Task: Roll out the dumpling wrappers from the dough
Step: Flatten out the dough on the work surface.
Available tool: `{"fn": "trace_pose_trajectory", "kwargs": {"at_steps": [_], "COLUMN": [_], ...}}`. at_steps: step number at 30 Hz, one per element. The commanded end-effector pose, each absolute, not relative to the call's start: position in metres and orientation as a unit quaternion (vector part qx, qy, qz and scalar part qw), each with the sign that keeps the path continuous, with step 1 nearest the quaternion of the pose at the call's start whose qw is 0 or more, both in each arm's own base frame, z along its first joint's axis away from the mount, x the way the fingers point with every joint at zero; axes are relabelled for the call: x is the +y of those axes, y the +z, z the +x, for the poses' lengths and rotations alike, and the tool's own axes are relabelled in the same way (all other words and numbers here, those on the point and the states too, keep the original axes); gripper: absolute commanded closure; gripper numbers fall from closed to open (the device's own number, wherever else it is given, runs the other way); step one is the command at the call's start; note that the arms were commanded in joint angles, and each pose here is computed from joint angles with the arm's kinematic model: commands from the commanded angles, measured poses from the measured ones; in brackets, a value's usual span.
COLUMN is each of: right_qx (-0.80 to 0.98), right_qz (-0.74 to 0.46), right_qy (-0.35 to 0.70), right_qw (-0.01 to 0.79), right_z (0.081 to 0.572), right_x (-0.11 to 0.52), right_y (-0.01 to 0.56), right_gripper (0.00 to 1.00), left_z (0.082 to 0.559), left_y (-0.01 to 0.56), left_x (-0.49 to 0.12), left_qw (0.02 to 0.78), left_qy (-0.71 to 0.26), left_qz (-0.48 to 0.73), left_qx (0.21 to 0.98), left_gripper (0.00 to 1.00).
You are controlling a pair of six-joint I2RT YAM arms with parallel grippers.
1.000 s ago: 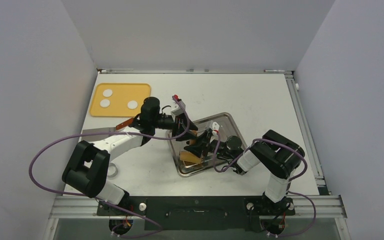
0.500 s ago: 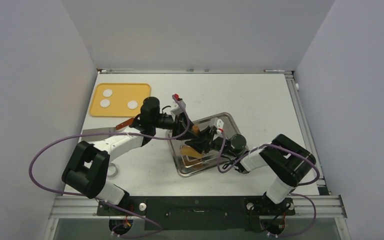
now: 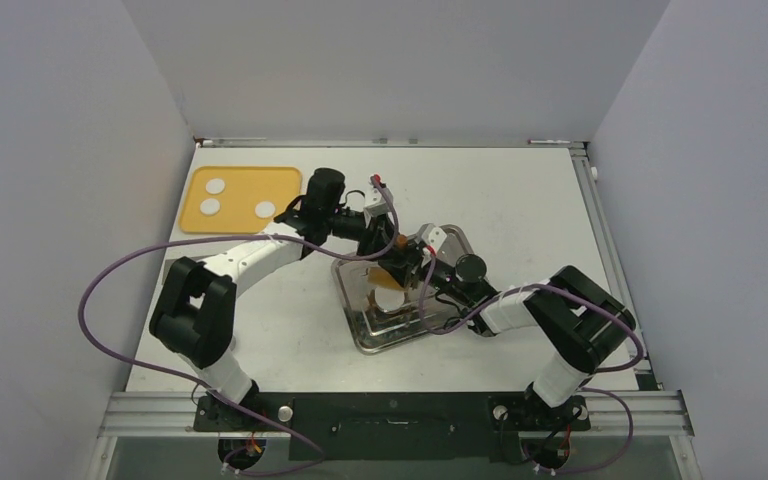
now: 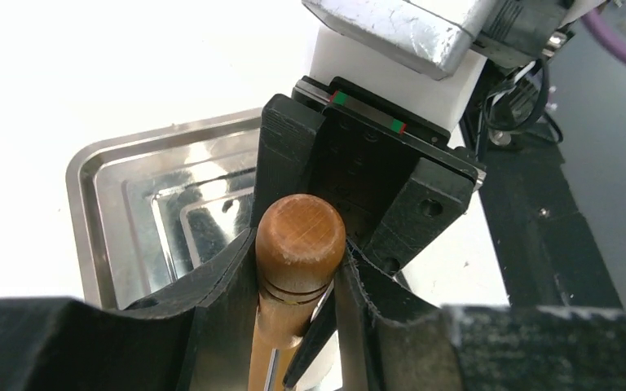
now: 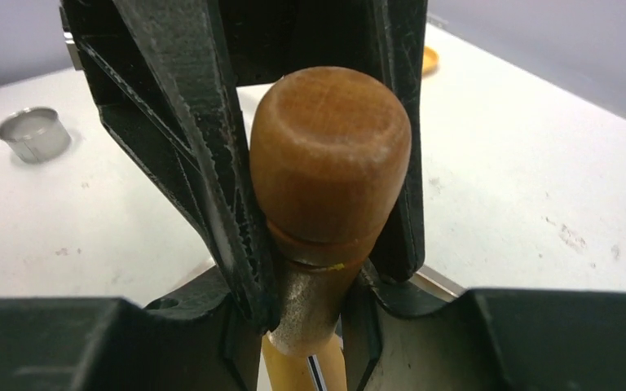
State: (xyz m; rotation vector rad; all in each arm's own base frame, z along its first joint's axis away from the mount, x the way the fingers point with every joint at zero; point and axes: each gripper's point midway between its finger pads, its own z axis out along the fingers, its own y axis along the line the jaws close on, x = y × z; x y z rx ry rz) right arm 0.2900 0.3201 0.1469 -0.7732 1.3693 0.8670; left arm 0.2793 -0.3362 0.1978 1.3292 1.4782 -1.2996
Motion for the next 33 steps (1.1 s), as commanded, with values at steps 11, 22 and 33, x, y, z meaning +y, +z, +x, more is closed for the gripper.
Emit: {"fn": "trace_pose_trajectory", "kwargs": {"at_steps": [11, 22, 33], "right_qx": [0.608, 0.616, 0.602], "right_qz": [-0.368, -0.38, -0.398], "right_qy": [0.328, 0.321, 0.306], "right_qw": [0.622, 0.611, 0.62], "right_z": [0.279, 0.267, 0.278], "right_x": [0.311, 0.319, 0.337], "right_y": [0.093, 0.092, 0.139], "right_gripper": [0.92, 0.92, 0.92], "left_z": [0.258, 0.249, 0.265], "left_y": [0.126, 0.128, 0.172], "left_x": [-0.316, -0.305, -0.307], "left_qw": [0.265, 0.256, 0.301], "left_qy": [-0.488, -0.512, -0.479], "left_qz": [0.503, 0.503, 0.51], "left_qx": [0.662, 0.648, 0.648], "left_gripper": [1.0, 1.0, 1.0]}}
